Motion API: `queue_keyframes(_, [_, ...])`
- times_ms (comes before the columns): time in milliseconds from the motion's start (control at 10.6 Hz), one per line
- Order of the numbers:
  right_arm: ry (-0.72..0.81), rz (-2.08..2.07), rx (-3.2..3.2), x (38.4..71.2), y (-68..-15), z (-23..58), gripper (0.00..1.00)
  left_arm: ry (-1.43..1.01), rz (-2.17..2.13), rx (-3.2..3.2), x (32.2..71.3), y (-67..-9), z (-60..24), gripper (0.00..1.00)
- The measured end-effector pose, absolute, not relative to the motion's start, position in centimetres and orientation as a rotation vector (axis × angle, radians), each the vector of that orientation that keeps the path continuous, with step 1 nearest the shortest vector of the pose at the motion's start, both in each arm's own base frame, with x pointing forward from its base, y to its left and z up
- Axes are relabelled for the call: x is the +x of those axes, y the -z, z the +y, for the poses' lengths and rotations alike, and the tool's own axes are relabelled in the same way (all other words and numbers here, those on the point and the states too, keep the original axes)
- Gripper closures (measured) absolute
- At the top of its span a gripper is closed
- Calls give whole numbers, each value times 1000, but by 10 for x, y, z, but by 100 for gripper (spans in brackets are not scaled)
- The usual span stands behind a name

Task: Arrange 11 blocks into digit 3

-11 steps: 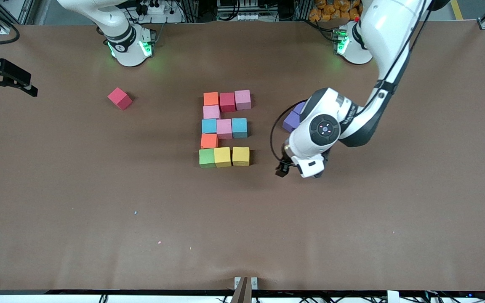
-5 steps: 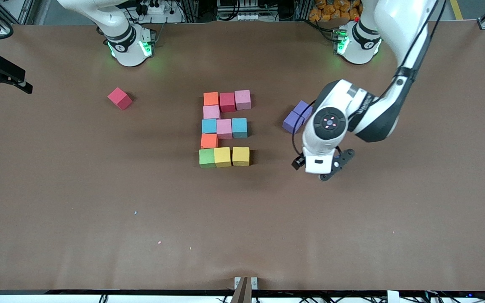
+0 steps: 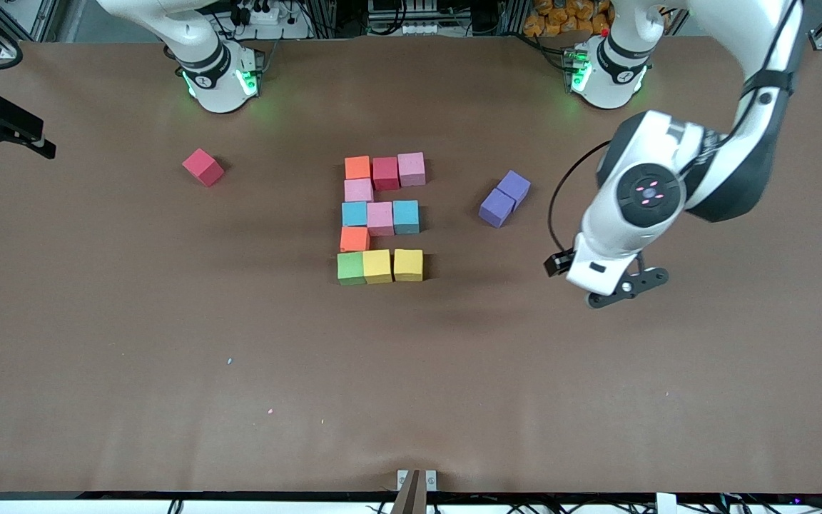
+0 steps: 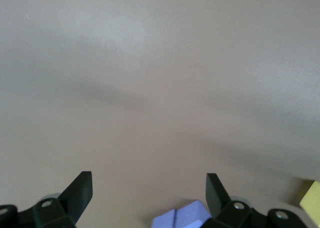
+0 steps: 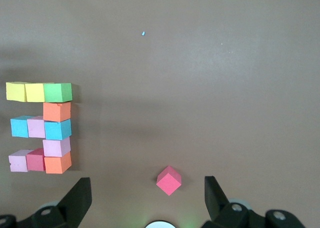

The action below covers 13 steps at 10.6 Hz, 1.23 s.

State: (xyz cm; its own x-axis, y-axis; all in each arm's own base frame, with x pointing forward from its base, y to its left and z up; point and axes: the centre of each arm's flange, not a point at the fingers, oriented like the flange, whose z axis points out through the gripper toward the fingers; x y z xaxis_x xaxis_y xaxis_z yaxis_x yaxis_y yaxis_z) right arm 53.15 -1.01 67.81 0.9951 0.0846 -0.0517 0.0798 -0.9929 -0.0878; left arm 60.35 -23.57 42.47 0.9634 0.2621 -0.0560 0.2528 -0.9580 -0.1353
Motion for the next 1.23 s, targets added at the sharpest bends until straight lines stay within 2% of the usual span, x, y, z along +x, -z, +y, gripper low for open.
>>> queue_keyframes(851, [-100,-129,-3053,532,-675,-9,0,-89,-280,-2996,610,-522,-189,0])
queue_keyframes(1230, [-104,-128,-3053,533,-674,-9,0,54,-293,-3034,567,-621,-191,0])
